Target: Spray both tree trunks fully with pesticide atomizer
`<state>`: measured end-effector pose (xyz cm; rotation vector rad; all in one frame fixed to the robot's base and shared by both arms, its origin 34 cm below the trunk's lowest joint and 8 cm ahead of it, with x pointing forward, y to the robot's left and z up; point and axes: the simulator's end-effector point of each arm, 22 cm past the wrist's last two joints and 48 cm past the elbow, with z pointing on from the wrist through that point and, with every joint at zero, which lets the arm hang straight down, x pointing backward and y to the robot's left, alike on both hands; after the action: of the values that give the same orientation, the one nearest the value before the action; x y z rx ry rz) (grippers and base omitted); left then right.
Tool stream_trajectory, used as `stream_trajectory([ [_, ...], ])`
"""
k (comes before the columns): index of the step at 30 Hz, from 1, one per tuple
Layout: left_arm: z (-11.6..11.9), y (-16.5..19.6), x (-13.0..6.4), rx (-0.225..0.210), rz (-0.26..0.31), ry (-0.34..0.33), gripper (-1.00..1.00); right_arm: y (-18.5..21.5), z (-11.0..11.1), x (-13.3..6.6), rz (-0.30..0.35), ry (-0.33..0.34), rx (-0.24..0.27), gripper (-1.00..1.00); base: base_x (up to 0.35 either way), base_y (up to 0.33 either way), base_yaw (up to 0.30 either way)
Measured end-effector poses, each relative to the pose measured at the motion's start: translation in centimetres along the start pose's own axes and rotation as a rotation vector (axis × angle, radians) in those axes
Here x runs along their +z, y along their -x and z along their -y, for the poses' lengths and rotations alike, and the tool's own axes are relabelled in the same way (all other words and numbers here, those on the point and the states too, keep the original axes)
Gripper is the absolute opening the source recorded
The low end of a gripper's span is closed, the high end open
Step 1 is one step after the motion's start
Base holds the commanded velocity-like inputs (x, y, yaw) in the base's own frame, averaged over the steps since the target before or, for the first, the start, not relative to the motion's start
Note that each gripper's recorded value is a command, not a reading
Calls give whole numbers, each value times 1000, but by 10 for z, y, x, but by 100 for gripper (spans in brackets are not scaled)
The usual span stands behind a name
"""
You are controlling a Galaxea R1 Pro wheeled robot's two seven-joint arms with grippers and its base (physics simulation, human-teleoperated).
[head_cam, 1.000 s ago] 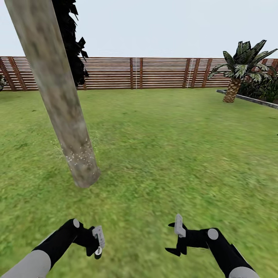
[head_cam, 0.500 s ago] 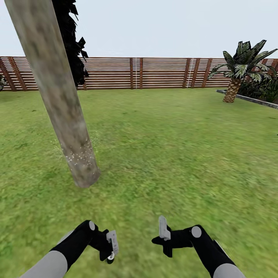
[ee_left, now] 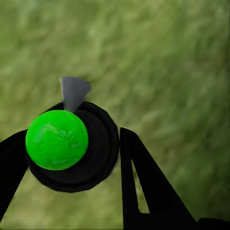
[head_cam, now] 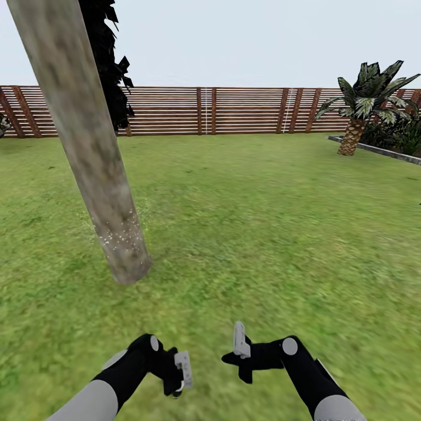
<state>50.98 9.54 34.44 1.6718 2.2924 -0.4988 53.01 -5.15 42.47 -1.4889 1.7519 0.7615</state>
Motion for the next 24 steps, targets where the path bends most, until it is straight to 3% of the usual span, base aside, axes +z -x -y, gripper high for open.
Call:
stream_trajectory([
  [4,0,15,4,5,25,20,-100,4,0,2,7,1,-2,-100,0,0,0],
  [9,11,29,10,50,76,-2,-100,5,0,3,8,0,-2,-100,0,0,0],
  [16,33,26,21,31,130,-69,-100,4,0,3,6,0,0,-100,0,0,0],
  [21,40,36,22,-33,193,-94,-100,3,0,3,5,-1,-1,-100,0,0,0],
  [24,39,41,20,-45,209,-91,-100,3,0,3,4,-1,0,-100,0,0,0],
])
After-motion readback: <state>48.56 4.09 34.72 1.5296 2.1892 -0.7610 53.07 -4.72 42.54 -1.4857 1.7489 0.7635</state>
